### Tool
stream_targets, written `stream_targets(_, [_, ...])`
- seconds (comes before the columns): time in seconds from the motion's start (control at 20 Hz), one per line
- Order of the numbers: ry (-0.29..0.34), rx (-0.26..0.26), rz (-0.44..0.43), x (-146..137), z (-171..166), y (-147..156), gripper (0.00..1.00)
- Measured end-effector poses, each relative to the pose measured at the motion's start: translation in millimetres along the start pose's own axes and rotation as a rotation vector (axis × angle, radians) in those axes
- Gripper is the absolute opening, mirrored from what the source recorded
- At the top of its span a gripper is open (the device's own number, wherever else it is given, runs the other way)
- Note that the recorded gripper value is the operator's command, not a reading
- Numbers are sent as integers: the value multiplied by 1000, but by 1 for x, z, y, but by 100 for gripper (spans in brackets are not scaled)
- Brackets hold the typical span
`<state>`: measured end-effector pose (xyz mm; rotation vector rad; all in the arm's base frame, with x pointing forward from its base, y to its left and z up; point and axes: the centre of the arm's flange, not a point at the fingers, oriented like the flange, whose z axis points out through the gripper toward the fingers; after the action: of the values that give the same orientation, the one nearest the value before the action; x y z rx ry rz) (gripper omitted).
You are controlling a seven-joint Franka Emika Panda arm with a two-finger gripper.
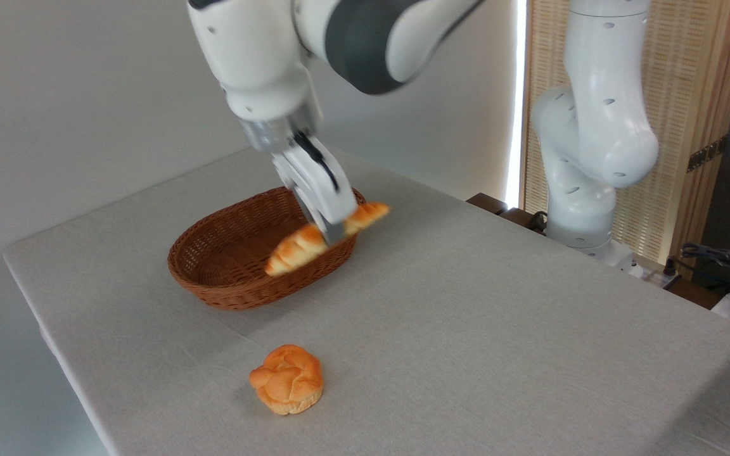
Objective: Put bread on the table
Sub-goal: 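Carry the braided roll beside the basket and lower it onto the table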
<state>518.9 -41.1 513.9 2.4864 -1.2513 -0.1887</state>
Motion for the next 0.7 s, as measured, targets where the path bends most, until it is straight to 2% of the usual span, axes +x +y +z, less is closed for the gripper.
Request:
stream_targets(0.1, [-12, -16, 8, -18, 9, -17, 32])
stream_targets(0.15, [-15, -25, 11, -25, 13, -24, 40])
stream_targets(0.2, [-19, -45, 14, -39, 22, -36, 42])
stream_targets(0.25, [-21, -55, 15, -46, 26, -41, 52])
stream_targets(0.35, [-32, -88, 6, -62, 42, -54, 91])
stream_targets(0.4, [-41, -100, 0, -64, 49, -56, 96])
stream_targets(0.45, [-47, -105, -2, -63, 53, -57, 100])
stream_targets(0.7, [-80, -125, -4, -57, 70, -60, 100])
